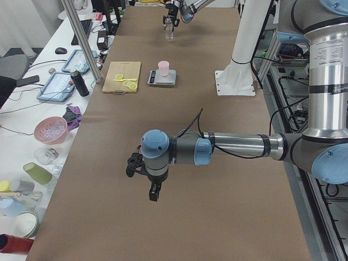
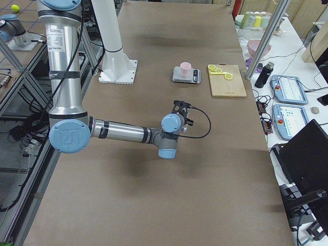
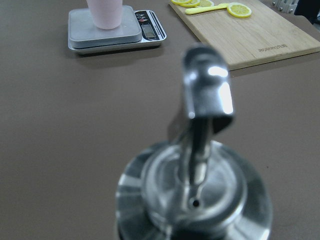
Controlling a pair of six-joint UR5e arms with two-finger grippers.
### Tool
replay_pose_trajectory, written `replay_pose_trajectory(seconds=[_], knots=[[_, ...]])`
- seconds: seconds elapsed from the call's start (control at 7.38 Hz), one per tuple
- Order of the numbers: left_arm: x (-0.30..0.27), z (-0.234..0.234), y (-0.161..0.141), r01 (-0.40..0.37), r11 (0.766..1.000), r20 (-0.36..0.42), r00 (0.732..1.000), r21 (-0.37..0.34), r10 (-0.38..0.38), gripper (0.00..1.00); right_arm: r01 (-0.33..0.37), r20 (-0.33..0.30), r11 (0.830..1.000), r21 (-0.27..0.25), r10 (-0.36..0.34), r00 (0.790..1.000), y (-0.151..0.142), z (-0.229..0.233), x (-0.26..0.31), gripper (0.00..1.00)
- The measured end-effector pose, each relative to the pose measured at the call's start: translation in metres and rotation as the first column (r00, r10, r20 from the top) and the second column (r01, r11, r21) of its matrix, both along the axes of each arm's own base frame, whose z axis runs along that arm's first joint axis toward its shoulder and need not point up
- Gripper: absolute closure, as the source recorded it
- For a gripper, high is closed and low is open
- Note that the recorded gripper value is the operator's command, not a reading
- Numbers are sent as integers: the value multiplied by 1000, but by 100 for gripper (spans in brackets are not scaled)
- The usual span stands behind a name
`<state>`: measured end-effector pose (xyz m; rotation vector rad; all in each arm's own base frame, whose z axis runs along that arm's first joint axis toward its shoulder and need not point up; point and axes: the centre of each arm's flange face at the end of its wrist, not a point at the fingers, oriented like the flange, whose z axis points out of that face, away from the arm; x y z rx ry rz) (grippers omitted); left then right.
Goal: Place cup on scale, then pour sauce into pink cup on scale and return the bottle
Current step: 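Carry the bottle back to its starting spot with the right gripper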
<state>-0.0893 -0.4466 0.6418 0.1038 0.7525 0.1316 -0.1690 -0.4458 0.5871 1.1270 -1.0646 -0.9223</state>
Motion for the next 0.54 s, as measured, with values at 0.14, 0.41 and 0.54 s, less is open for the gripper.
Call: replay_pose_trajectory(seconds=[0.14,0.41,0.54], knots=[[0,0,-1,0,1000,0,1000,1,0,1,6,11,1000,-7,-6,1000,5,4,2,85],[0,-1,-1,0,1000,-1,1000,3,0,1,19,18,999,-39,-18,1000,14,21,5,85],[0,-2,-1,0,1000,-1,1000,4,0,1,24,34,998,-60,-22,999,19,28,7,85]])
